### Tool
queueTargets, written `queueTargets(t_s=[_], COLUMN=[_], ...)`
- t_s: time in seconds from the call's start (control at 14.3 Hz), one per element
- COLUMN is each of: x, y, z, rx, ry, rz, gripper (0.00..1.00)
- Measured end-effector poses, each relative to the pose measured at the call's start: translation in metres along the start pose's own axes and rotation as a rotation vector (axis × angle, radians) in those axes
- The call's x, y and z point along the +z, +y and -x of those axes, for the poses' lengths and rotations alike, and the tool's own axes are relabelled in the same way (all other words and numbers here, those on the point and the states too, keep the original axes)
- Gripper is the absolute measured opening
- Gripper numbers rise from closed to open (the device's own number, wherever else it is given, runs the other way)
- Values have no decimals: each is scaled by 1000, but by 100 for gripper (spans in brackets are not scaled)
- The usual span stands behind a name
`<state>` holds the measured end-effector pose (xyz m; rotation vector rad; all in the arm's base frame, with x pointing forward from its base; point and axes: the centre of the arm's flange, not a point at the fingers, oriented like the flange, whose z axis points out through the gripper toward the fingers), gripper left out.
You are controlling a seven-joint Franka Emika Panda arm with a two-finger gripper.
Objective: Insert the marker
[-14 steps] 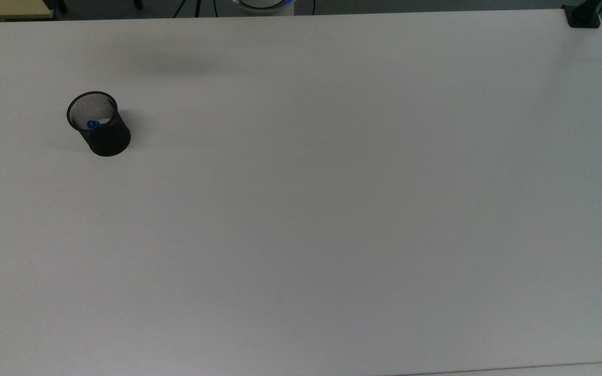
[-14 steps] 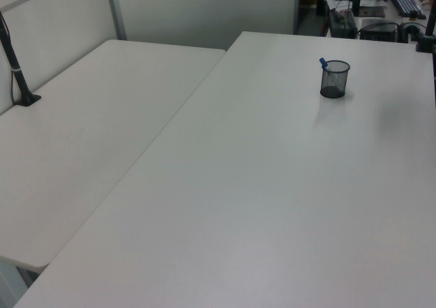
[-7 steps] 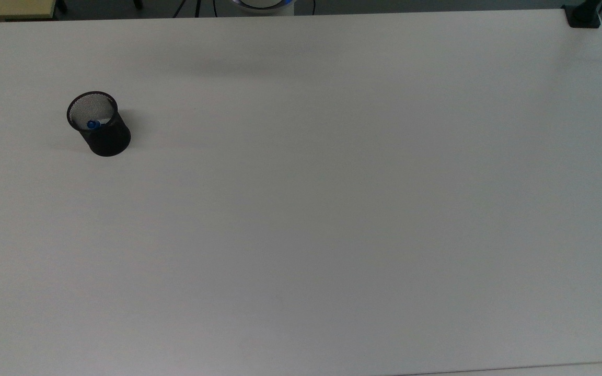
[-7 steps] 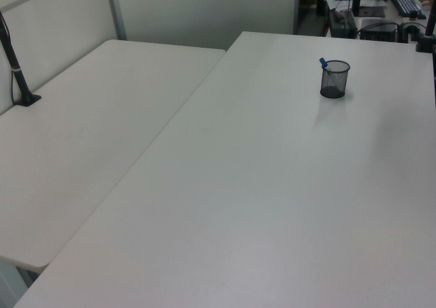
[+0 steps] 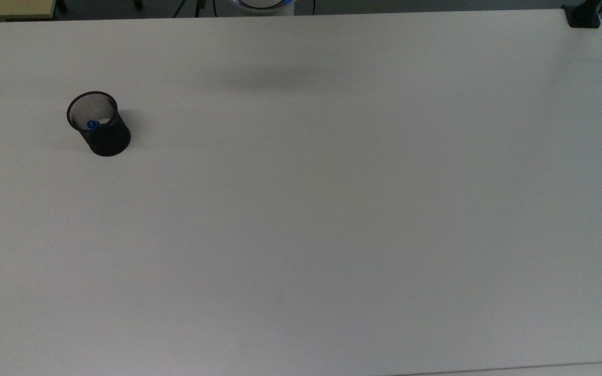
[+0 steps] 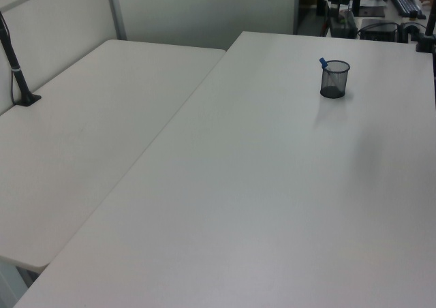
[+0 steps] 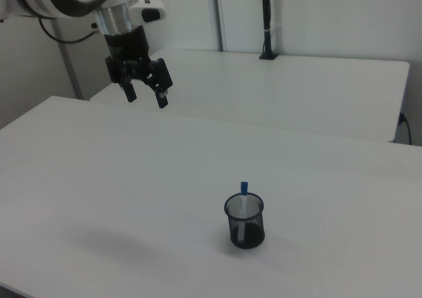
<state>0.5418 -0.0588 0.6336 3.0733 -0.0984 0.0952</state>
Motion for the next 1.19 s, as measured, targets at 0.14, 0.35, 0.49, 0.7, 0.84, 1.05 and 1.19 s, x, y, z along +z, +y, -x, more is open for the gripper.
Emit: queueTargets(t_s=[0.14, 0.35, 0.49, 0.7, 0.84, 1.05, 1.19], x=[11, 23, 23, 23, 23, 24, 24], y=[-6, -8, -6, -6, -7, -12, -14], z=[-11, -18, -17, -17, -17, -17, -18], rx=[-14, -17, -14, -13, -12, -6, -4], ry=[10, -1, -1, -1, -1, -1, -1], rz=[19, 27, 27, 27, 17, -37, -54], gripper=[100, 100, 100, 100, 100, 100, 100])
